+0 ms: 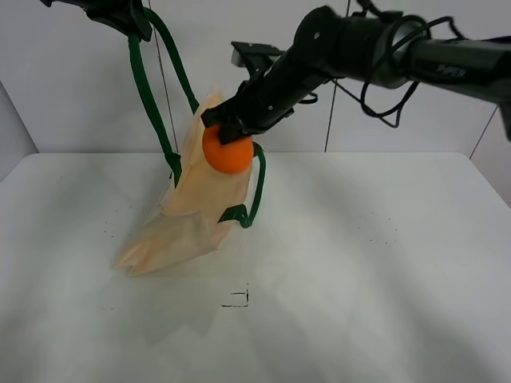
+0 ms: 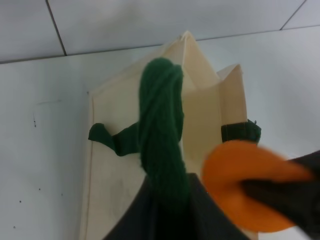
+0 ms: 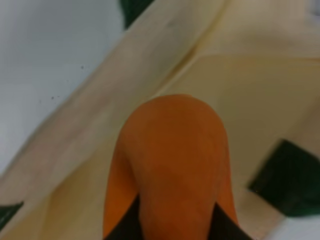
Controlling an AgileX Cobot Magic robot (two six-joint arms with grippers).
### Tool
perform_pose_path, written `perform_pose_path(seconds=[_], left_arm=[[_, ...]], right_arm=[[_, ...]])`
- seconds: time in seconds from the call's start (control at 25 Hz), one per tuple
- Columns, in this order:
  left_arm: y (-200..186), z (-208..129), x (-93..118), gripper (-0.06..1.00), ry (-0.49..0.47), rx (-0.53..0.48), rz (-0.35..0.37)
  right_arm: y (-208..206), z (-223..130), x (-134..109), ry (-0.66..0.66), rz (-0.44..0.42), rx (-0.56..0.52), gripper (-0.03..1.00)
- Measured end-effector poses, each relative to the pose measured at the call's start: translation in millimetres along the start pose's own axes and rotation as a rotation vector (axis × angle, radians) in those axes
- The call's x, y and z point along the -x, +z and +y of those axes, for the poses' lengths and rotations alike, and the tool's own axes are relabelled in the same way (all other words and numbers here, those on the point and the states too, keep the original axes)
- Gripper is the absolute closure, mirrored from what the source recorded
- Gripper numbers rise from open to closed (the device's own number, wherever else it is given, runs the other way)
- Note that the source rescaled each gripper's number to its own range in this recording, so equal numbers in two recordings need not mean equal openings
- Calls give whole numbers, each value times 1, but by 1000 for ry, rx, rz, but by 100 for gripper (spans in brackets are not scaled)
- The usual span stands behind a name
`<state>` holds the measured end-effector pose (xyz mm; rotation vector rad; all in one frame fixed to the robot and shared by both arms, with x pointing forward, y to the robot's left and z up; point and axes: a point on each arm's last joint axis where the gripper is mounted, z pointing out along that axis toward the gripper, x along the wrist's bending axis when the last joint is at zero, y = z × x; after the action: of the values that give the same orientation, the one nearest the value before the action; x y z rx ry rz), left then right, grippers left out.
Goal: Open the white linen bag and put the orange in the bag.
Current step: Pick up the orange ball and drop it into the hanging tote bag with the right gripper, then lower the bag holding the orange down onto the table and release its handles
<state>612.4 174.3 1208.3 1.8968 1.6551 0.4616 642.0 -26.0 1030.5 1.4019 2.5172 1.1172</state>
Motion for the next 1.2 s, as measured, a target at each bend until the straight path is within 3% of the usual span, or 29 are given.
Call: perform_pose_path(seconds=[0.36, 0.44, 0.48, 0.56, 0.64, 0.92, 1.2], left_arm=[[0, 0, 0, 94, 0, 0, 0], [0, 0, 0, 94, 0, 0, 0], [0, 0, 0, 94, 0, 0, 0], [0, 0, 0, 94, 0, 0, 0], [0, 0, 0, 94, 0, 0, 0], [0, 0, 0, 94, 0, 0, -1], [0, 0, 0, 94, 1, 0, -1]], right_arm=[[56, -16, 2, 85, 55, 13, 93], [56, -16, 0, 79, 61, 19, 69], [56, -16, -1, 76, 62, 21, 47], [56, -16, -1, 69, 58, 23, 16], [57, -16, -1, 52, 50, 16, 4], [25, -6, 3, 26, -61, -156, -3], [-19, 5, 42, 98, -263, -282, -3]])
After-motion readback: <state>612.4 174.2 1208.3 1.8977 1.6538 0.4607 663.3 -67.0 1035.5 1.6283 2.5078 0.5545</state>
